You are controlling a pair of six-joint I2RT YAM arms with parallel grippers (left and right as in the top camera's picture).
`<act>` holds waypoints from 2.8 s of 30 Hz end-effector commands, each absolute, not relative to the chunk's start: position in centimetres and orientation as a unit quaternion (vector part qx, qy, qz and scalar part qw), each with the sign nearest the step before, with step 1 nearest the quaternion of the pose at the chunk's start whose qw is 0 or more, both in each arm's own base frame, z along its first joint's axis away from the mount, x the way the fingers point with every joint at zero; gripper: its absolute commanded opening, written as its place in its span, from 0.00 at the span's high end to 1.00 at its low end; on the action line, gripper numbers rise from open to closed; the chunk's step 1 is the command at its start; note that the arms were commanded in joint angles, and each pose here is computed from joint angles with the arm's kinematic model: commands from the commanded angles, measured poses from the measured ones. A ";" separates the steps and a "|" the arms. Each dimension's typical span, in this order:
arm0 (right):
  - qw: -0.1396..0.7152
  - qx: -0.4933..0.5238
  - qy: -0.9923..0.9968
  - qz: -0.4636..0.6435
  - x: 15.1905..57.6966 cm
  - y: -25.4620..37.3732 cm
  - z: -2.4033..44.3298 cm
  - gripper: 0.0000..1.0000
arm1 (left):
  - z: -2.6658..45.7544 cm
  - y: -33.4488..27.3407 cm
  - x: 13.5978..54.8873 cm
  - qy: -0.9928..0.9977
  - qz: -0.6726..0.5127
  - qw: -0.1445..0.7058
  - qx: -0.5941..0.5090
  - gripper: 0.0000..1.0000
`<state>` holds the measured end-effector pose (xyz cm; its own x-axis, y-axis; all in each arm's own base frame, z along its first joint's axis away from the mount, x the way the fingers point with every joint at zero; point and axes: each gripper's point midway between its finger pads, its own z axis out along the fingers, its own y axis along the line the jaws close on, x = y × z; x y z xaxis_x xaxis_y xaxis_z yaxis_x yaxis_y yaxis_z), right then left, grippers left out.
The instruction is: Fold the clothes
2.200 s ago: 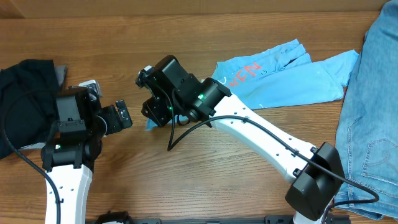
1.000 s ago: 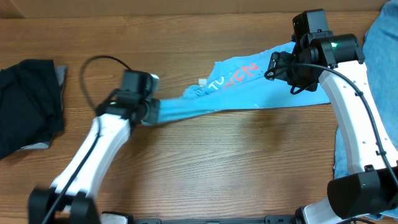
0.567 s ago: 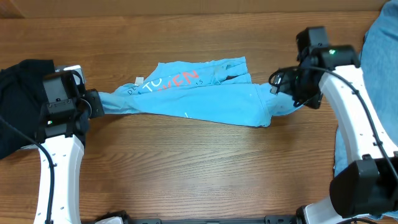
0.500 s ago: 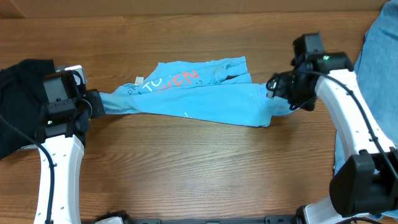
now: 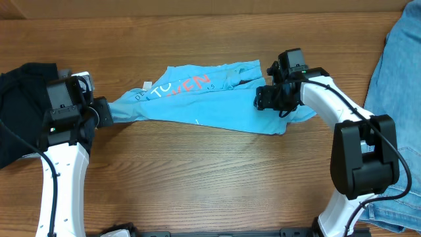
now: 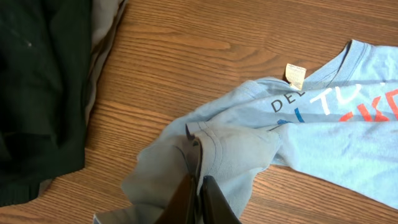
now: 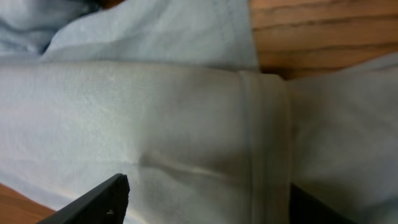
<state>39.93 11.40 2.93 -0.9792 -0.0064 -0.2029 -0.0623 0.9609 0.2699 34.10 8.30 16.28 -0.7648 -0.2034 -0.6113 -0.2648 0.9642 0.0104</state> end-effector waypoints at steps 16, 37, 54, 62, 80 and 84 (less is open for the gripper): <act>-0.113 -0.018 0.990 0.087 24.5 9.6 11.6 0.49 | 17.6 8.2 34.5 0.931 0.041 0.338 -0.133 0.94; 0.072 0.119 0.989 0.048 37.4 6.2 6.0 0.30 | 17.5 8.2 34.3 0.932 0.040 0.334 -0.133 0.90; 0.055 0.141 0.984 0.096 35.9 7.7 2.4 0.96 | 17.4 8.1 34.2 0.934 0.040 0.330 -0.133 0.87; -0.022 0.026 0.996 0.078 30.5 7.8 12.8 0.96 | 17.4 8.2 34.2 0.933 0.040 0.332 -0.133 0.86; -0.132 0.042 0.988 0.064 24.9 7.2 13.3 0.40 | 14.3 7.1 29.4 0.949 0.010 0.219 -0.226 0.63; -0.108 0.041 0.991 0.069 26.0 7.3 12.8 0.38 | 12.6 7.1 26.1 0.940 0.020 0.144 -0.309 0.39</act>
